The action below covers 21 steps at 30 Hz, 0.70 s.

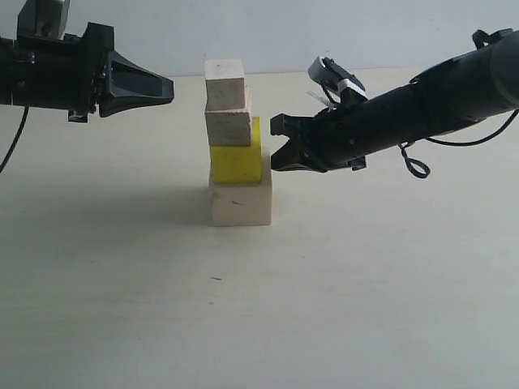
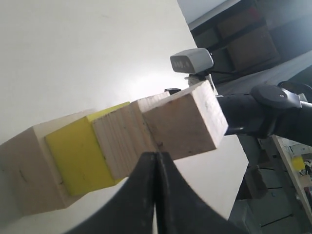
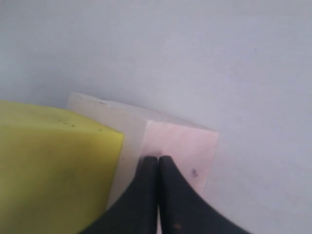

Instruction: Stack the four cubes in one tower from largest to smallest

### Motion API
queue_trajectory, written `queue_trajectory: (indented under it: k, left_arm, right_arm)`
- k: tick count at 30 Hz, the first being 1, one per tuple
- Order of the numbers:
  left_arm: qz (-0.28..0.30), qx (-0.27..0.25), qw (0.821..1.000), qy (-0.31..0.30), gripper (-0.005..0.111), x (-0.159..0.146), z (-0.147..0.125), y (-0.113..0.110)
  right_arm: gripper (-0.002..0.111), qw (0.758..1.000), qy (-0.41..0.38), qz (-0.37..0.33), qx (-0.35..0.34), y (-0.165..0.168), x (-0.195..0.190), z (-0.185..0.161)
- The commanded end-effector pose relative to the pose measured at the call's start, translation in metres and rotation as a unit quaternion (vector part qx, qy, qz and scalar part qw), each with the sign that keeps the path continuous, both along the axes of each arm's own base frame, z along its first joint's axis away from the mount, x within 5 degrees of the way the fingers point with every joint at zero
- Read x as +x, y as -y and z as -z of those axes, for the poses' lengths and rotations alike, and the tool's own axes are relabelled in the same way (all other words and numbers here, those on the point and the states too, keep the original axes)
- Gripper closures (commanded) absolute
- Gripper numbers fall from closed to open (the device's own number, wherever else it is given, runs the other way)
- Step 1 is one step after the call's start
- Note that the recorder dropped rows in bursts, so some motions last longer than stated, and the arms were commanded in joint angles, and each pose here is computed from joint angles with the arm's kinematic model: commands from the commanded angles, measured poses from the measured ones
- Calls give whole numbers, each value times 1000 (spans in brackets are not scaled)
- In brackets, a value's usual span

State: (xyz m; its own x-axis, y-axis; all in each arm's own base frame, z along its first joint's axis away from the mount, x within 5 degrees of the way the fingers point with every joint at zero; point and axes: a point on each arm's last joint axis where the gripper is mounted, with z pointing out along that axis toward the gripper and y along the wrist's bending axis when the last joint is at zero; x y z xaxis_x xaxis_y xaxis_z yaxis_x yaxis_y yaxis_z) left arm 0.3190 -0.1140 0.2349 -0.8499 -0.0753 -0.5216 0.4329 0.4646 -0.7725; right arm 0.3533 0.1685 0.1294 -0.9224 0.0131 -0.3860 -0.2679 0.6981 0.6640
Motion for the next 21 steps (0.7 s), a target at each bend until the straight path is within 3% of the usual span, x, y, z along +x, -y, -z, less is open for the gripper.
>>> queue_trajectory:
  k: [1,6,11,16,21]
  left_arm:
    - [-19,3,999,36,107,-3,-16,-7]
    - [-89,38,991,90,107,-2,-40,-37]
    - [-163,76,971,156,107,-8,-67,-73]
    - [-264,154,927,216,107,-27,-83,-100]
    - [-355,183,876,270,107,-60,-99,-112]
  right_arm:
    - [108,998,53,13,-28,8,1,-30]
    - [108,989,138,25,-47,31,-4,-76]
    - [108,957,260,92,-90,69,-18,-138]
    - [108,894,389,164,-148,102,-52,-202]
    - [108,830,500,175,-174,115,-99,-257]
